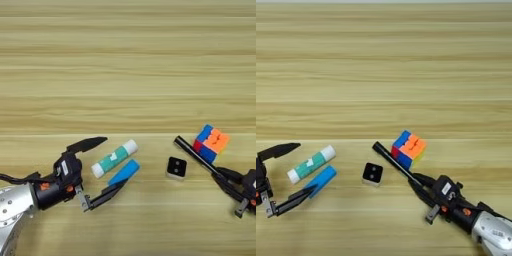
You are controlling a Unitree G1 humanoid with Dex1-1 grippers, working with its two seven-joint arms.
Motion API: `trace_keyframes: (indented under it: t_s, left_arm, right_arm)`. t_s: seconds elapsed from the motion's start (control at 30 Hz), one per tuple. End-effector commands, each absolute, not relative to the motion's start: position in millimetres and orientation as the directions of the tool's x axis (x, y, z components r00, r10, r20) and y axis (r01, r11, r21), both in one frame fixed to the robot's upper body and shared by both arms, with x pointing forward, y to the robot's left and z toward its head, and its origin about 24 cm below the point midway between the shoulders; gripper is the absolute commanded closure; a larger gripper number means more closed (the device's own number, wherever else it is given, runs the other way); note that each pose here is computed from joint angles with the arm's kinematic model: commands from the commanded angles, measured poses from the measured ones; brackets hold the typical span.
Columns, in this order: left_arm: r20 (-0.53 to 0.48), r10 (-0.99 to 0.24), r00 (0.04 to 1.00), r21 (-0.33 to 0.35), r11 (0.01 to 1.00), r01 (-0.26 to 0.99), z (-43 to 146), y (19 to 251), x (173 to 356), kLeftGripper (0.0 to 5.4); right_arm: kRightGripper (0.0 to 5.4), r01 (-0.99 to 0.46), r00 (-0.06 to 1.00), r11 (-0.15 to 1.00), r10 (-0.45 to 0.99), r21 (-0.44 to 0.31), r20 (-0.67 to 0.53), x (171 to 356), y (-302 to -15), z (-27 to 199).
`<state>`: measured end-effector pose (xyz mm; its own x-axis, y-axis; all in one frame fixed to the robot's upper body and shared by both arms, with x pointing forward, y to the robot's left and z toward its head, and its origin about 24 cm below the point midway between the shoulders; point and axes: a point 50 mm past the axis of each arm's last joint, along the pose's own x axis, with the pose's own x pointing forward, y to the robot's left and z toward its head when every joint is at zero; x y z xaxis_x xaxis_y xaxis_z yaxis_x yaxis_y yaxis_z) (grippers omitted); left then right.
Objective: Move the objects on the table
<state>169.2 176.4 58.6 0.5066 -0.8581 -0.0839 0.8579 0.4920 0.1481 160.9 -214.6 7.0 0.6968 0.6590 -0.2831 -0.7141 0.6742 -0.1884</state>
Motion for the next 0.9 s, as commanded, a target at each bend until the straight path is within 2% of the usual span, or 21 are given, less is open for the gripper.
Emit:
trace_keyframes:
  t_s: [0.03,0.23,0.67,0.9]
  left_arm:
    - [-0.081,-0.86,0.503,0.15,0.489,0.86,58.6,176.6,168.1,0.0]
    - [-0.081,-0.86,0.503,0.15,0.489,0.86,58.9,176.4,168.3,0.0]
    - [-0.08,-0.859,0.506,0.151,0.491,0.858,58.5,176.4,170.0,0.0]
    - [-0.081,-0.856,0.51,0.149,0.495,0.856,56.4,176.4,172.8,0.0]
  right_arm:
    - [3.97,-0.759,0.636,0.634,0.673,-0.15,-0.377,149.8,-214.4,-3.8]
    - [3.31,-0.76,0.635,0.634,0.677,-0.143,-0.372,149.7,-213.0,-2.7]
    - [1.56,-0.756,0.646,0.635,0.688,-0.157,-0.33,154.0,-215.9,15.0]
    - [0.58,-0.737,0.675,0.641,0.69,-0.212,-0.259,166.2,-225.7,39.4]
